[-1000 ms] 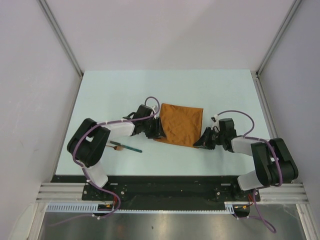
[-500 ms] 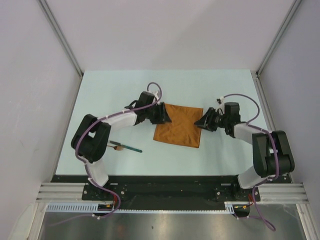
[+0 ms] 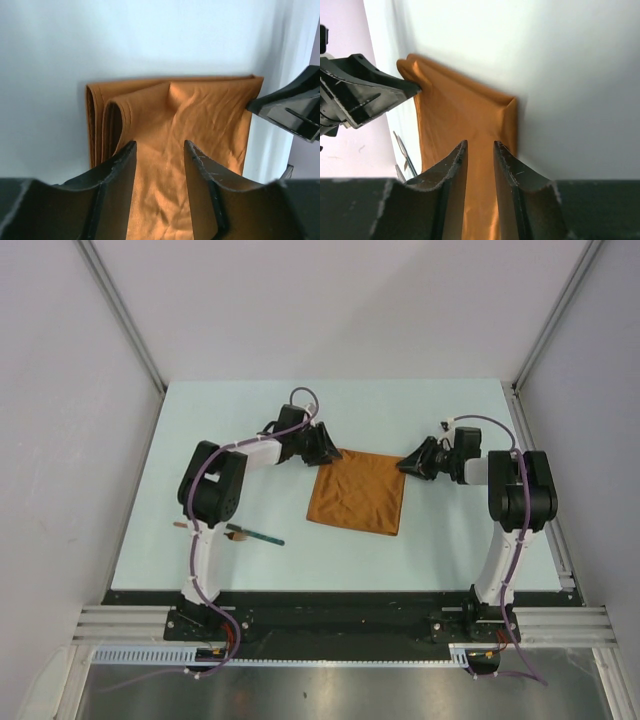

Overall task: Fold the napkin into a case and place the utensils inside
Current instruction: Smooth out the square-folded napkin at the center of the board, then rotate the square-folded napkin at the center of the board.

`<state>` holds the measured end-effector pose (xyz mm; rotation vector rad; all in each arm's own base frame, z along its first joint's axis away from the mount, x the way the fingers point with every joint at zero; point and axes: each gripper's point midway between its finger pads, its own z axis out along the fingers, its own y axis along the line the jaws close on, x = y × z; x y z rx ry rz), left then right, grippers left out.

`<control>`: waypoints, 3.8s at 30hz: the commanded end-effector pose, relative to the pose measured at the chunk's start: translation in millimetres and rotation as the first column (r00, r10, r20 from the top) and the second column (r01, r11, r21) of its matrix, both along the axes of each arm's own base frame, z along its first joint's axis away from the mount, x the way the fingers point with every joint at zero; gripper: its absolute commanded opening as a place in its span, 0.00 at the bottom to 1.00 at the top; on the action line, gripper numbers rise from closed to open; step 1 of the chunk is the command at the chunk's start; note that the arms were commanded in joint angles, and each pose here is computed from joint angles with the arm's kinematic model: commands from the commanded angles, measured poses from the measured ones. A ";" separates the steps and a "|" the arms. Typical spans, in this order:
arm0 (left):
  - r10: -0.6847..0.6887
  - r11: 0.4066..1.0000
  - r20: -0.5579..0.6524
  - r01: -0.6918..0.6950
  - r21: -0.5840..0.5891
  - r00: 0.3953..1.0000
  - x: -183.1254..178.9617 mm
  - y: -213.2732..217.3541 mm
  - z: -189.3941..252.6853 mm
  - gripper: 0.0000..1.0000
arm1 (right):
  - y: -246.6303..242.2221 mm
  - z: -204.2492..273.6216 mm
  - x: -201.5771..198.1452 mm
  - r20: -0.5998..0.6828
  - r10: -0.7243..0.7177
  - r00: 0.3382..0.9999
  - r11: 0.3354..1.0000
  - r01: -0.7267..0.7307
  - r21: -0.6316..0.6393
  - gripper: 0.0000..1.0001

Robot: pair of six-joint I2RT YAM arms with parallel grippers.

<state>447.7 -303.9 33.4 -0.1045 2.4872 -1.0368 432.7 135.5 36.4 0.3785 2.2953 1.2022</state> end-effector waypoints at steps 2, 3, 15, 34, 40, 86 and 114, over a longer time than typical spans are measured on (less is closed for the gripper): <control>0.039 0.999 0.003 -0.039 0.012 0.999 21.6 9.6 -2.8 0.49 | -13.3 12.5 30.9 0.077 -0.002 0.997 0.999 -0.001 0.032 0.33; 0.041 0.999 0.002 -0.041 0.014 0.999 23.5 10.7 -3.2 0.50 | -14.6 7.4 32.3 0.069 -0.001 0.998 0.999 -0.002 0.032 0.36; 0.028 0.994 0.122 -0.041 0.100 0.992 -1.1 41.8 90.9 0.56 | -48.6 12.3 -27.3 -0.124 -0.158 0.980 0.938 0.109 -0.329 0.59; -0.096 0.995 0.131 0.094 0.015 0.987 -62.5 0.9 79.8 0.18 | 0.6 35.9 -146.1 0.043 -0.025 0.999 0.980 0.033 -0.198 0.40; -0.032 0.999 0.081 0.035 -0.026 0.996 -7.1 8.5 52.9 0.11 | 29.9 35.5 -139.4 0.026 0.112 0.993 0.990 -0.109 -0.093 0.20; -0.109 0.989 0.264 0.131 -0.066 0.958 -158.2 43.2 180.2 0.32 | 21.4 -18.0 -193.5 -0.151 0.021 0.988 0.986 -0.045 -0.159 0.40; -0.131 0.991 0.233 0.126 0.037 0.964 -73.7 11.7 143.6 0.53 | -73.1 -12.7 -69.7 -0.120 -0.020 0.993 0.912 -0.032 -0.409 0.00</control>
